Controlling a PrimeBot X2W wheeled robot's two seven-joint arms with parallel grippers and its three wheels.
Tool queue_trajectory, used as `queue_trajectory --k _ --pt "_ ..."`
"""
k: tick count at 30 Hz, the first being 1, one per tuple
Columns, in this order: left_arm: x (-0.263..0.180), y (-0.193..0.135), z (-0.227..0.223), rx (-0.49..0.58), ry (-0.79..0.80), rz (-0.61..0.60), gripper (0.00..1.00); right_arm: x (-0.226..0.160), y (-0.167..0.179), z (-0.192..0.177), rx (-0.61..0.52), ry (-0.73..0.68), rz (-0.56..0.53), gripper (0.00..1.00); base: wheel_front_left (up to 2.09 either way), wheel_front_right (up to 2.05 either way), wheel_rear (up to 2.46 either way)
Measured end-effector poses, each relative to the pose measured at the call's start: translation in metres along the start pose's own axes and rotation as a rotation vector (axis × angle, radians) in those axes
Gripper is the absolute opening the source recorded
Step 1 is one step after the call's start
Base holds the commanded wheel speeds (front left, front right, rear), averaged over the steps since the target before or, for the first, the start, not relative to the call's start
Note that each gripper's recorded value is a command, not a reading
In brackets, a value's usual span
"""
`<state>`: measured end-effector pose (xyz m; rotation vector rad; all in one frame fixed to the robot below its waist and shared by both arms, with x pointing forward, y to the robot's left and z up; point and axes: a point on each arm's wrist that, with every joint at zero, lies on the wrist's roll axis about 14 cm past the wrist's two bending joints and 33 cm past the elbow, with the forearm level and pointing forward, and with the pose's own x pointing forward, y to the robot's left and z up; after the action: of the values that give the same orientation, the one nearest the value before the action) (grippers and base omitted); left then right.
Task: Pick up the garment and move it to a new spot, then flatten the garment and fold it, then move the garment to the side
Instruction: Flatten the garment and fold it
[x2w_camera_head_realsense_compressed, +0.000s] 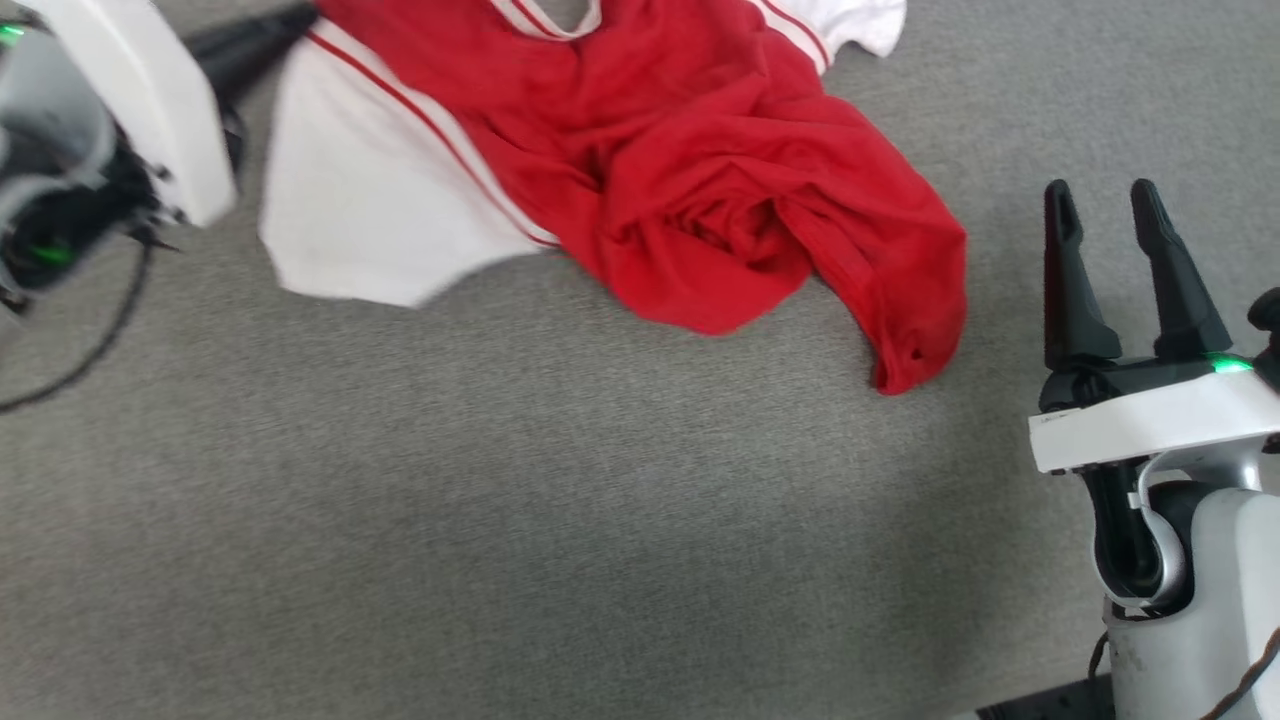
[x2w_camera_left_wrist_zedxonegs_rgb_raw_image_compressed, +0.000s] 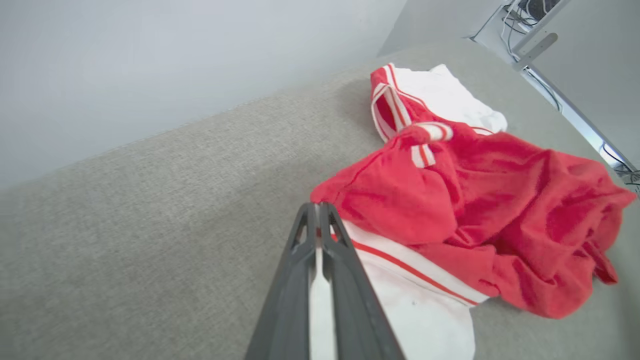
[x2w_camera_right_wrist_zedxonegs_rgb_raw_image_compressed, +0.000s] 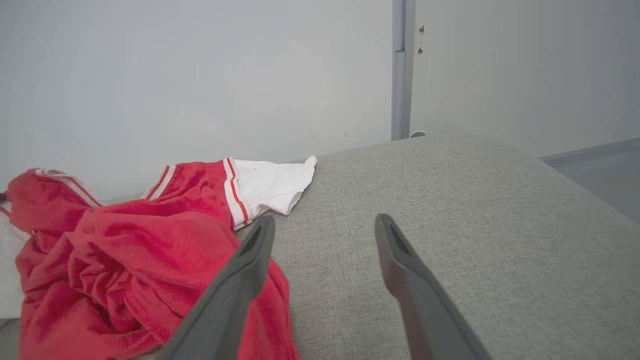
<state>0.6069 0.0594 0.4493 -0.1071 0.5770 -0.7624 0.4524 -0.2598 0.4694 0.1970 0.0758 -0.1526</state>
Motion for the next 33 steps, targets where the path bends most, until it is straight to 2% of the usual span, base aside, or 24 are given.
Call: queue_trajectory --k 3,10,19,20,21,28,33 --pt "0.007 0.034 0.005 0.007 0.001 0.095 0.0 -0.002 -0.006 -0.002 -0.002 0.002 -0.017 1.0 0.0 0.0 0.0" --pt "0.018 0.086 -0.002 0.051 0.019 0.249 0.0 -0.008 -0.017 -0.005 -0.01 0.009 -0.046 1.0 0.0 0.0 0.0" --pt "0.027 0.089 -0.03 0.036 0.055 0.266 0.0 -0.006 -0.018 -0.007 -0.022 0.022 -0.048 1.0 0.0 0.0 0.0" --pt "0.026 0.088 -0.029 0.037 0.047 0.264 0.71 -0.004 -0.017 -0.006 -0.022 0.018 -0.044 1.0 0.0 0.0 0.0" --pt "0.024 0.088 -0.028 0.041 0.032 0.265 1.0 -0.003 -0.015 -0.005 -0.024 0.018 -0.04 1.0 0.0 0.0 0.0" --pt "0.0 0.074 -0.002 0.06 -0.11 0.242 1.0 0.002 -0.003 -0.003 -0.036 0.029 -0.006 1.0 0.0 0.0 0.0" --pt "-0.038 0.066 0.008 0.056 -0.252 0.247 1.0 0.002 0.026 -0.01 -0.073 0.089 0.075 1.0 0.0 0.0 0.0"
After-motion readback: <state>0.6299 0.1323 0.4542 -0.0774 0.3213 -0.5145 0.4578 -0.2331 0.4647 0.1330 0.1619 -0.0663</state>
